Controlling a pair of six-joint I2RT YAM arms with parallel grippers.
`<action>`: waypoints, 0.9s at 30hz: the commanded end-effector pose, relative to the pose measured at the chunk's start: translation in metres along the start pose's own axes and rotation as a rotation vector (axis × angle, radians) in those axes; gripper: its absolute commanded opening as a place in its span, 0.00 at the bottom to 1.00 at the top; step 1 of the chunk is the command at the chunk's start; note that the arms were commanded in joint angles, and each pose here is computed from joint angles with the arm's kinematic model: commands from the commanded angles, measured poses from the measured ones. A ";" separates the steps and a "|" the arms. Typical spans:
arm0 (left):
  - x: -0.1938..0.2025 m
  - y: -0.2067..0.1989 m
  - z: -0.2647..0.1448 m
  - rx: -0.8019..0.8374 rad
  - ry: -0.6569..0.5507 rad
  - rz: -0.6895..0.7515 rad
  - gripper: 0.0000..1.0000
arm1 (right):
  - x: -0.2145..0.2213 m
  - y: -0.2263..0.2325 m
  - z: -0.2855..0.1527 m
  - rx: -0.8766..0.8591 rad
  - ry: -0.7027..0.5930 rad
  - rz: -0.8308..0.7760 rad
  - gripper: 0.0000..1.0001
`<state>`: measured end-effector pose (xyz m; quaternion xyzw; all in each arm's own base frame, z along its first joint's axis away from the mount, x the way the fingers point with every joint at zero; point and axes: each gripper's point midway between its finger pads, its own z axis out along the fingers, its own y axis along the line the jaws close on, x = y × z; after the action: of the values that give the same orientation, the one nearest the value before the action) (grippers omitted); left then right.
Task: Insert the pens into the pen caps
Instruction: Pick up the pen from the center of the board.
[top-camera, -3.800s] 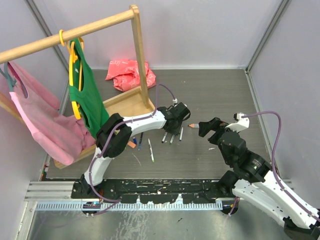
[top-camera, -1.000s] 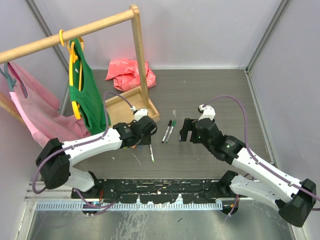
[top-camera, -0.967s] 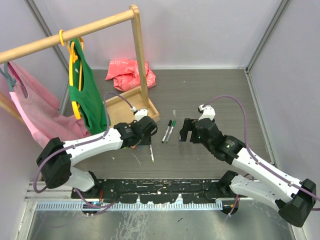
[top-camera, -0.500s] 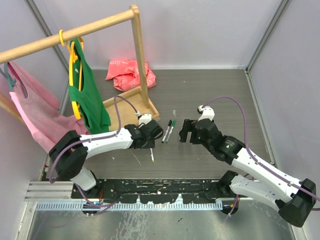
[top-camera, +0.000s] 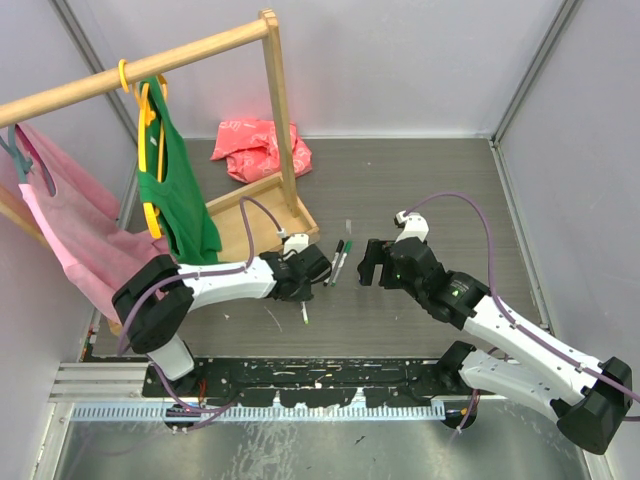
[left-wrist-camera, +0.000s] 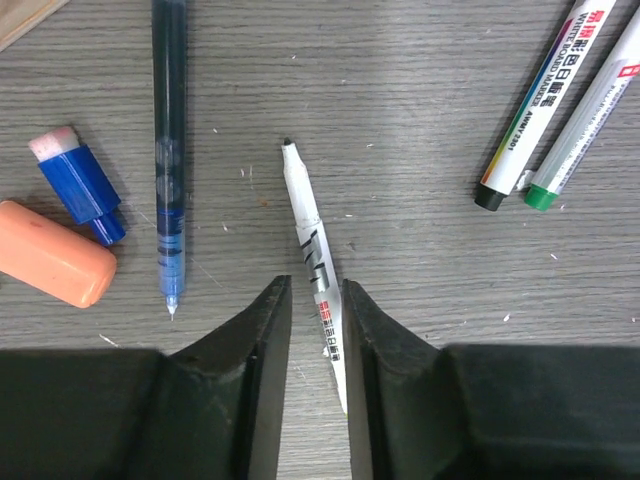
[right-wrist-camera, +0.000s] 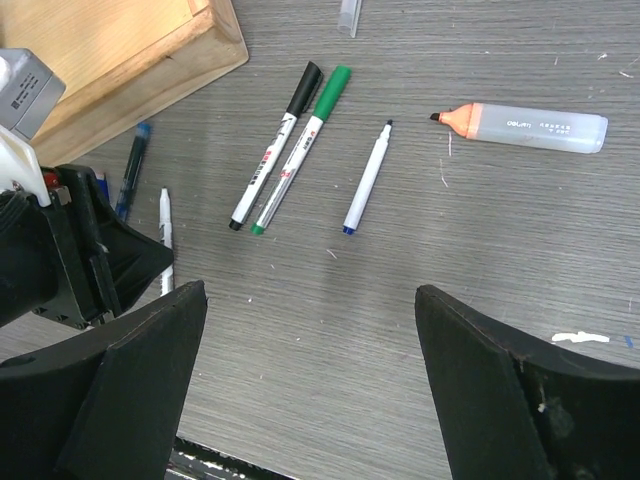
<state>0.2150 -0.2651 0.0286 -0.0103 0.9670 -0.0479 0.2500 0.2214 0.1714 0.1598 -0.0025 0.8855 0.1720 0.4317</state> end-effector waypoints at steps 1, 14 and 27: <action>-0.003 -0.009 0.002 0.036 -0.020 -0.028 0.26 | -0.008 0.009 -0.002 -0.036 -0.020 0.026 0.90; 0.009 -0.006 0.013 0.018 0.014 -0.020 0.23 | -0.005 0.008 -0.002 -0.036 -0.014 0.031 0.90; -0.019 -0.017 -0.019 0.120 -0.076 0.027 0.00 | -0.025 0.010 -0.013 -0.055 -0.095 0.058 0.90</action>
<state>0.2138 -0.2689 0.0219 -0.0051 0.9673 -0.0577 0.2468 0.2187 0.1741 0.1605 -0.0018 0.8854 0.1830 0.4272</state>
